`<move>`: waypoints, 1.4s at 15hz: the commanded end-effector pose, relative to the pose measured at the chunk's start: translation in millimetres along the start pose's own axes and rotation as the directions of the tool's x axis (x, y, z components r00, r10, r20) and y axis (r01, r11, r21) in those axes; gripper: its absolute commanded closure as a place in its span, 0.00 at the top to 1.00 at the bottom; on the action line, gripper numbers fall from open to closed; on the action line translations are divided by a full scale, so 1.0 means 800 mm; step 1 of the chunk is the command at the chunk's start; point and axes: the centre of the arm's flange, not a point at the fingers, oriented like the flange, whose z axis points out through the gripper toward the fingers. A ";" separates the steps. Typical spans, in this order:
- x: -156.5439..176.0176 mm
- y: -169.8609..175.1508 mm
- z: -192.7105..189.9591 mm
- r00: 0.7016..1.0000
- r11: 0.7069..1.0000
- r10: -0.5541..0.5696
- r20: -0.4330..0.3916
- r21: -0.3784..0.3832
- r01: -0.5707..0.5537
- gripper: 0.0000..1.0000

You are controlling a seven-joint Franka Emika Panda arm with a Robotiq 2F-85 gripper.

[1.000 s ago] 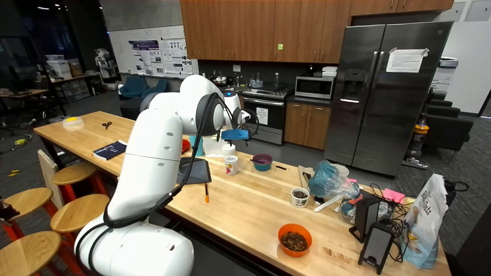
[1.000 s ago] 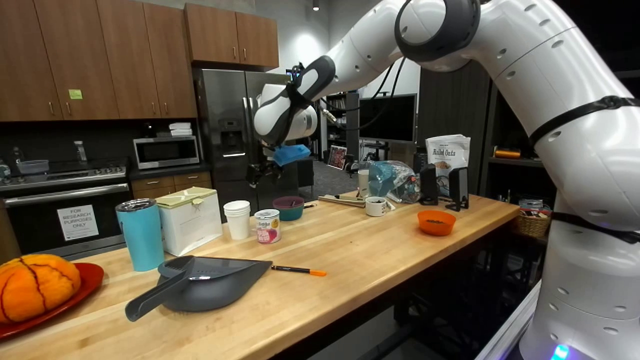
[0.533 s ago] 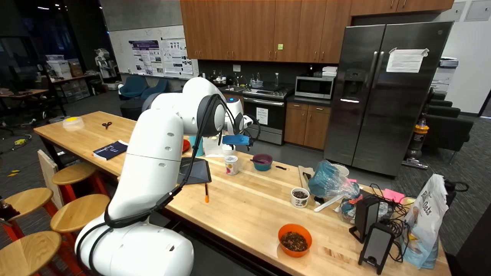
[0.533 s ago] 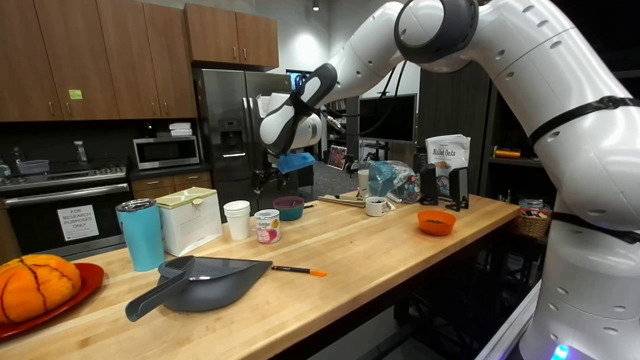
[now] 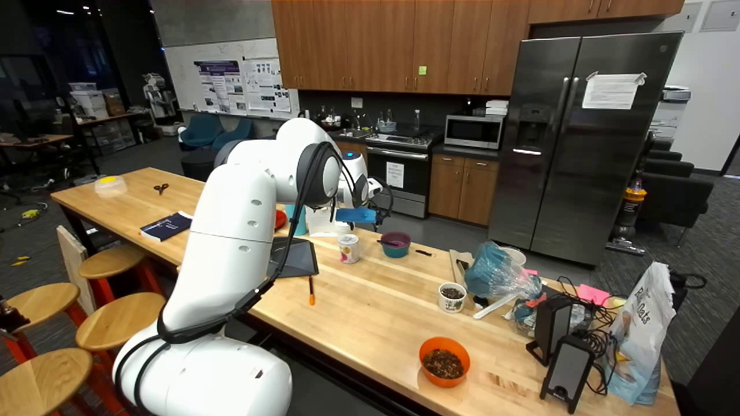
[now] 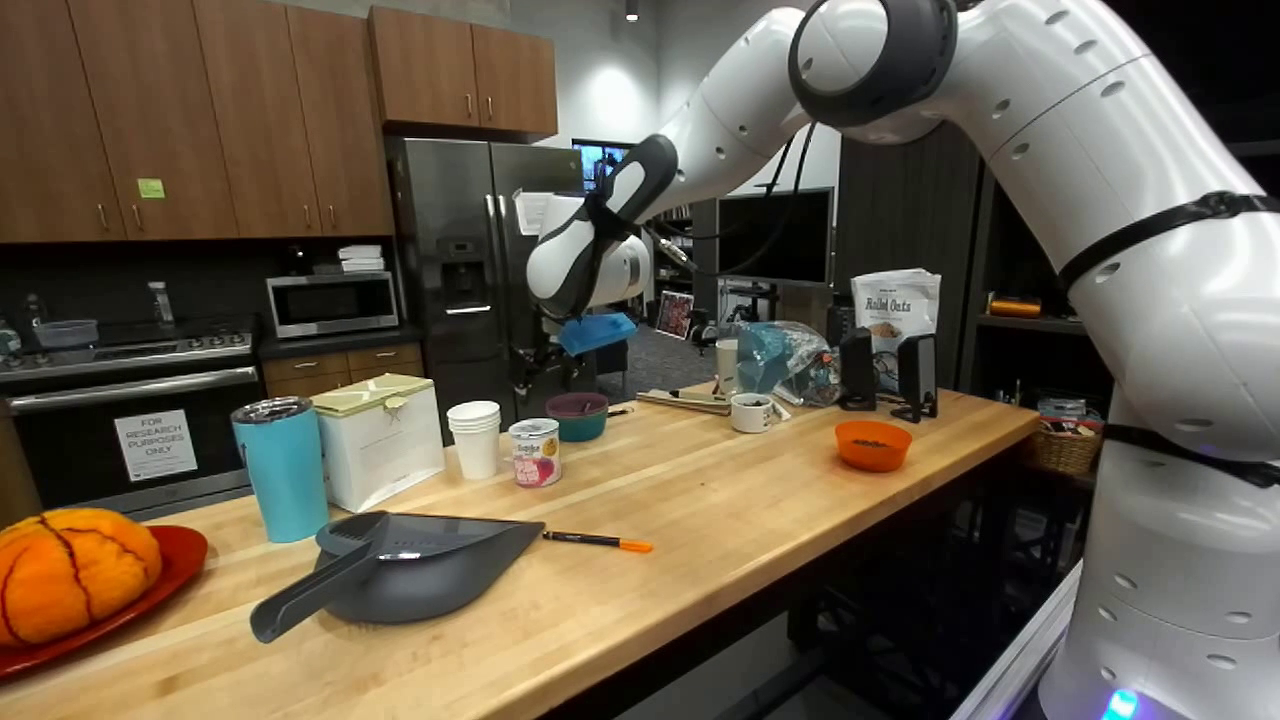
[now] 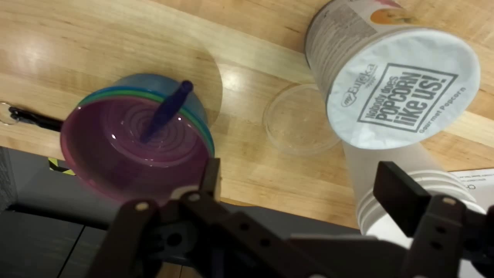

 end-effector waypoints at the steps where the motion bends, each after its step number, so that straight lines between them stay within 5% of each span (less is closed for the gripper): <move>1: -0.015 -0.002 -0.004 1.000 1.000 -0.005 0.003 -0.013 0.005 1.00; 21: -0.027 -0.008 0.008 0.999 0.998 -0.024 0.021 -0.055 0.025 1.00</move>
